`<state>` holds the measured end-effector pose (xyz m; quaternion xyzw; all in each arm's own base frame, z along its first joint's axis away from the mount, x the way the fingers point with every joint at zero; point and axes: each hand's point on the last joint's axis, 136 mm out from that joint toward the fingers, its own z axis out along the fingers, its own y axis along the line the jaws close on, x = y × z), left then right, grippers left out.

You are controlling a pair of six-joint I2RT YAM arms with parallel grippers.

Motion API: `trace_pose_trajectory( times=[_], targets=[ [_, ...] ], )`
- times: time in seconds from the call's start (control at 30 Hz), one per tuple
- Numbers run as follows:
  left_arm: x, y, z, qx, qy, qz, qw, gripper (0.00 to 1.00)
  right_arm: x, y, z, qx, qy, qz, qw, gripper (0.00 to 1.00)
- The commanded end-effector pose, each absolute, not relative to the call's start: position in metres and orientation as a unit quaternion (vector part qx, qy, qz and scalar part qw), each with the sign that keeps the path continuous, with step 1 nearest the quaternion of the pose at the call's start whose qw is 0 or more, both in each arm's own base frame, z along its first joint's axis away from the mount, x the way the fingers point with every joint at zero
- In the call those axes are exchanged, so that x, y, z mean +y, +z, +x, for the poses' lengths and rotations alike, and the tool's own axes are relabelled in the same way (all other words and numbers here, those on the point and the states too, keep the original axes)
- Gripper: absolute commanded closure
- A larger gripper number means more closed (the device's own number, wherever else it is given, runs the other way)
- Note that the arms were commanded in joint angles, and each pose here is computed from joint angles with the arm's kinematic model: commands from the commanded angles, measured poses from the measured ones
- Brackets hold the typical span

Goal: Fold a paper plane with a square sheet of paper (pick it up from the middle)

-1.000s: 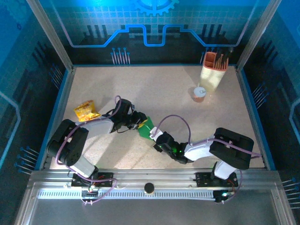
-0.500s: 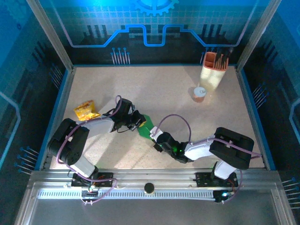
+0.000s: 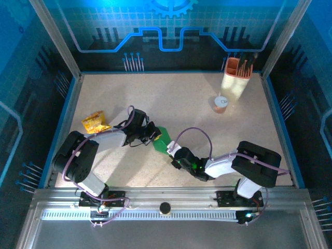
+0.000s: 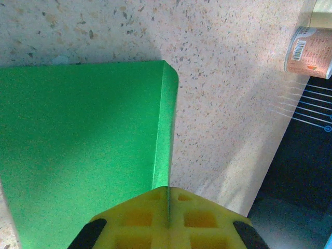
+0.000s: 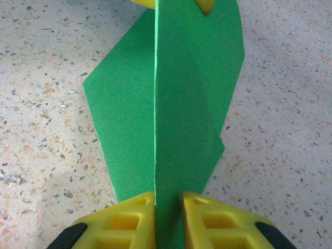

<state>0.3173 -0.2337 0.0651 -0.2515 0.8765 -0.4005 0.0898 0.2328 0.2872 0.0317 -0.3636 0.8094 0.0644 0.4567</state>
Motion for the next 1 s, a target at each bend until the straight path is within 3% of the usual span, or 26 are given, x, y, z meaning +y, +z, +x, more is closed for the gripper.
trace_pose_trajectory(
  times=[0.0,0.43,0.97],
  targets=[
    [-0.2365,0.0693,0.3187,0.88,-0.399,-0.242,0.089,0.96,0.2889,0.0422,0.2387,0.806,0.075,-0.346,0.475,0.79],
    [-0.2375,0.068,0.3182,0.88,-0.4,-0.241,0.085,0.95,0.2943,0.0466,0.2414,0.802,0.084,-0.341,0.483,0.78],
    [-0.2379,0.0698,0.3194,0.88,-0.4,-0.241,0.086,0.94,0.2934,0.0434,0.2398,0.807,0.087,-0.338,0.476,0.91]
  ],
)
